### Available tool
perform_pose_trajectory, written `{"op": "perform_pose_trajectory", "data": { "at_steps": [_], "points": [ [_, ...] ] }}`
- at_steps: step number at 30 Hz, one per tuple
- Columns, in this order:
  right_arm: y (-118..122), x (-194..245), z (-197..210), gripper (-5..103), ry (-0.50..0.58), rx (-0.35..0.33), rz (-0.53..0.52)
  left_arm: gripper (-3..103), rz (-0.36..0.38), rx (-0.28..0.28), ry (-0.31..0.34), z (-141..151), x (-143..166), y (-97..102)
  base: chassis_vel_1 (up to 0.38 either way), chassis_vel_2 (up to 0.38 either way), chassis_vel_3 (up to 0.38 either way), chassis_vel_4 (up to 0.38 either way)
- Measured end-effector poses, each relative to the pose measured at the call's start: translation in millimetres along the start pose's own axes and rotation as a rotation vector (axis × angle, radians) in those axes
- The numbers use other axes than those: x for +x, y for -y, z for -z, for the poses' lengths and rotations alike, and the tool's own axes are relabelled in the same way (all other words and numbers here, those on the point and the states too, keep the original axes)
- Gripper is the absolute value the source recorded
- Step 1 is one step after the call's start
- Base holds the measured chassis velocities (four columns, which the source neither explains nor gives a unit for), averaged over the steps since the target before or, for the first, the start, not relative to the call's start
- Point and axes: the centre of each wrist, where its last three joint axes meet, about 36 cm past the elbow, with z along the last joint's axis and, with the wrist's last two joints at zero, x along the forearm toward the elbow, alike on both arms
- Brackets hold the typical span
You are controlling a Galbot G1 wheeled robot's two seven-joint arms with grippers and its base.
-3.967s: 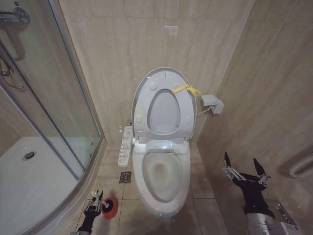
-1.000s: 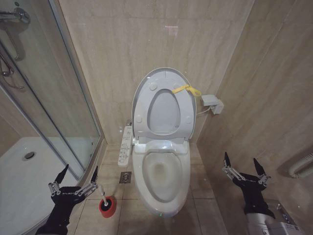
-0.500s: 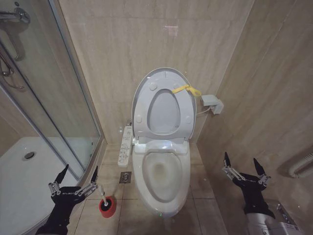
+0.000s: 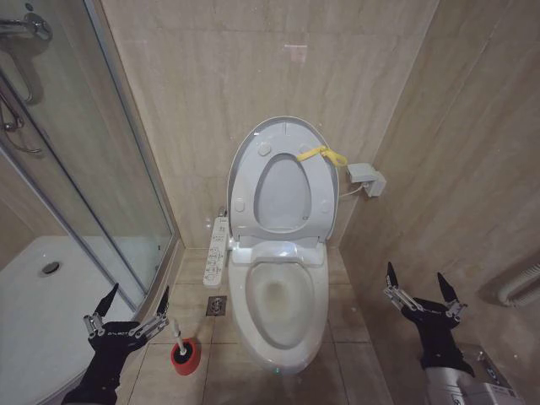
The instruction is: Open the toilet lid, clean the toilet bowl with a toilet brush, close the toilet lid, and flush.
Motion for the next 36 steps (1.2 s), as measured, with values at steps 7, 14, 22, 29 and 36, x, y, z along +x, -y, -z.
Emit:
{"op": "perform_pose_trajectory", "data": {
  "at_steps": [7,14,22,29,36],
  "points": [
    [1,-1,1,100,-0.014,0.006,0.007,100,0.000,0.000,0.000,0,0,0.0,0.000,0.000,0.000,0.000],
    [16,-12,19,100,-0.157,0.060,0.072,100,0.000,0.000,0.000,0,0,0.0,0.000,0.000,0.000,0.000],
    [26,-25,43,100,-0.315,0.123,0.149,100,0.000,0.000,0.000,0,0,0.0,0.000,0.000,0.000,0.000],
    [16,-29,58,100,-0.276,0.027,0.158,100,0.000,0.000,0.000,0,0,0.0,0.000,0.000,0.000,0.000],
    [12,-41,53,100,-0.253,-0.016,0.160,100,0.000,0.000,0.000,0,0,0.0,0.000,0.000,0.000,0.000]
  ]
}}
